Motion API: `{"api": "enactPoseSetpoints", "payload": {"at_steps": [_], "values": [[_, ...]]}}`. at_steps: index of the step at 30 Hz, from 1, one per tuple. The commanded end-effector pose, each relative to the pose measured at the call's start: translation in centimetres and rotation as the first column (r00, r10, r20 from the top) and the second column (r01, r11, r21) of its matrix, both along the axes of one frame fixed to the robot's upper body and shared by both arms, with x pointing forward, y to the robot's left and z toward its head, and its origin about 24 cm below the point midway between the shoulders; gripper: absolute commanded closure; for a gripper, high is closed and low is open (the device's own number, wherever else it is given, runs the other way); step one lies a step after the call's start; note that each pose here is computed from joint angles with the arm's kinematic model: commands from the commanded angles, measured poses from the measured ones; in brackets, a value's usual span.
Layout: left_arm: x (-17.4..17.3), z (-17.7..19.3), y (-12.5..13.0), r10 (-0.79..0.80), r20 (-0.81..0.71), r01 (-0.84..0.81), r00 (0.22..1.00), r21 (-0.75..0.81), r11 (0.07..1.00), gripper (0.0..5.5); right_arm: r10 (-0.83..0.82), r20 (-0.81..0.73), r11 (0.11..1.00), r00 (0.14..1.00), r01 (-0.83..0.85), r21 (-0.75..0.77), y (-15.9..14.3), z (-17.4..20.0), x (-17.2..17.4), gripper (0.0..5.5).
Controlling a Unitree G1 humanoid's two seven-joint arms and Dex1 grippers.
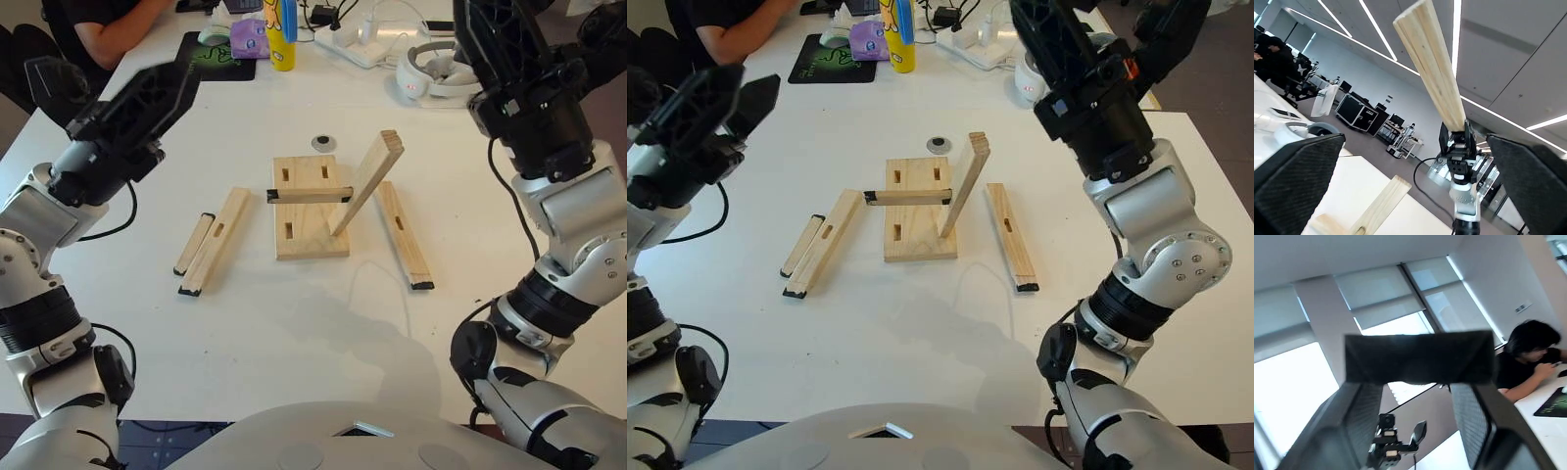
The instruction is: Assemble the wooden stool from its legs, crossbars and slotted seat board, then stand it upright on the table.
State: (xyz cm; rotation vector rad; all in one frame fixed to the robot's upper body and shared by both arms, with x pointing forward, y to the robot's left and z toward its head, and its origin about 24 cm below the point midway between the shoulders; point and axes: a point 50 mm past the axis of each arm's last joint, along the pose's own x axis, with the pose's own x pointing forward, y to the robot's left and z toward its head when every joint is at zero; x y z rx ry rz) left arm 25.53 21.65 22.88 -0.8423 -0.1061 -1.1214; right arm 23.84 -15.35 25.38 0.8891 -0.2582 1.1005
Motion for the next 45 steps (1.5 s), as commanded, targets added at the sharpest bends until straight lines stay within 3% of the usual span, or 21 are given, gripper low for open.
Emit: {"api": "enactPoseSetpoints", "payload": {"at_steps": [1,6,13,37,45], "values": [[0.4,0.6,-1.6,-0.074,-0.032,0.072,0.997,-0.065,0.995,0.1,0.071,-0.033,0.995,0.997,-0.068,0.068,0.8,-0.5,-0.8,3.43],[0.5,1.0,-2.8,-0.142,-0.061,0.132,0.988,-0.146,0.98,0.1,0.146,-0.06,0.984,0.988,-0.138,0.114,1.6,-1.1,-1.5,3.43],[0.1,2.2,-3.9,-0.172,-0.018,0.169,0.985,-0.127,0.978,0.1,0.207,-0.095,0.973,0.974,-0.195,0.12,3.1,-2.1,-2.3,3.43],[0.1,1.5,-2.8,-0.123,-0.059,0.12,0.991,-0.051,0.991,0.1,0.203,-0.103,0.979,0.974,-0.2,0.039,2.6,-2.9,-2.3,3.43],[0.1,1.3,-2.9,-0.136,-0.055,0.133,0.989,-0.044,0.99,1.3,0.202,-0.098,0.979,0.974,-0.198,0.051,2.5,-2.8,-2.3,3.43]]}}
